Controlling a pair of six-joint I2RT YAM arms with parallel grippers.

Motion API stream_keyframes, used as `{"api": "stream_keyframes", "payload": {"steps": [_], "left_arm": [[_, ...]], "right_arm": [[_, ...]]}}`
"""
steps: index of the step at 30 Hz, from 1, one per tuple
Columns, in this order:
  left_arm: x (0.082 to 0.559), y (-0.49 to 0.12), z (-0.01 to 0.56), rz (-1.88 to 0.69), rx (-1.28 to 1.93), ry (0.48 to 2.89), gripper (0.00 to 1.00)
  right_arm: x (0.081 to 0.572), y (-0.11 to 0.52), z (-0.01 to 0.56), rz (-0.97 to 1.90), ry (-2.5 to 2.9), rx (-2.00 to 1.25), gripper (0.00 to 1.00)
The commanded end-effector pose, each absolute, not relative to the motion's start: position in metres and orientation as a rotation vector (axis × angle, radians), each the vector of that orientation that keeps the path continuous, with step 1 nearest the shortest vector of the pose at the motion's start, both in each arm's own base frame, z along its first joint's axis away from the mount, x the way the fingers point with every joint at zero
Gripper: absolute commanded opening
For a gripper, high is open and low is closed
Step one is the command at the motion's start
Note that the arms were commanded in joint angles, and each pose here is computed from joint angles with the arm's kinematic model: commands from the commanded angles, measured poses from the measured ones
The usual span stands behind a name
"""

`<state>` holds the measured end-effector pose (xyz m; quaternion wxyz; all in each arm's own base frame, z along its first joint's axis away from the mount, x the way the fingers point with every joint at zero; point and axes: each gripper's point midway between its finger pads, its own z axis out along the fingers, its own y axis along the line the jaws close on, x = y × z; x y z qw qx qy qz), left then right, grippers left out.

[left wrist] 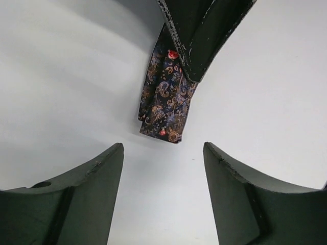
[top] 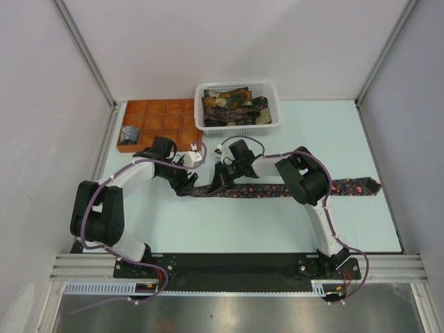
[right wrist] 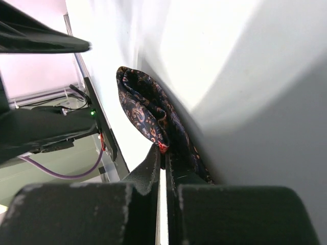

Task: Roll the ties
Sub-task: Roll the tie at the center of the board.

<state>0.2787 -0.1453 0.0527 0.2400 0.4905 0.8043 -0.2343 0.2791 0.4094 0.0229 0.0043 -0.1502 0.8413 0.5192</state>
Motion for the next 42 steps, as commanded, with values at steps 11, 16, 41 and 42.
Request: {"api": "stream_keyframes", "payload": {"steps": [11, 16, 41, 42], "left_arm": [[0.301, -0.17, 0.065, -0.548, 1.573, 1.944, 0.9], [0.292, -0.182, 0.041, -0.504, 1.777, 1.881, 0.89], [0.27, -0.185, 0.016, -0.539, 1.969, 1.848, 0.37], [0.271, -0.185, 0.015, -0.54, 1.965, 1.852, 0.37]], "right_arm": [[0.284, 0.417, 0.042, 1.641, 2.561, -0.534, 0.0], [0.285, 0.419, 0.047, 1.654, 2.543, -0.54, 0.0], [0.299, 0.415, 0.077, 1.683, 2.476, -0.559, 0.38], [0.299, 0.417, 0.076, 1.681, 2.474, -0.566, 0.37]]}}
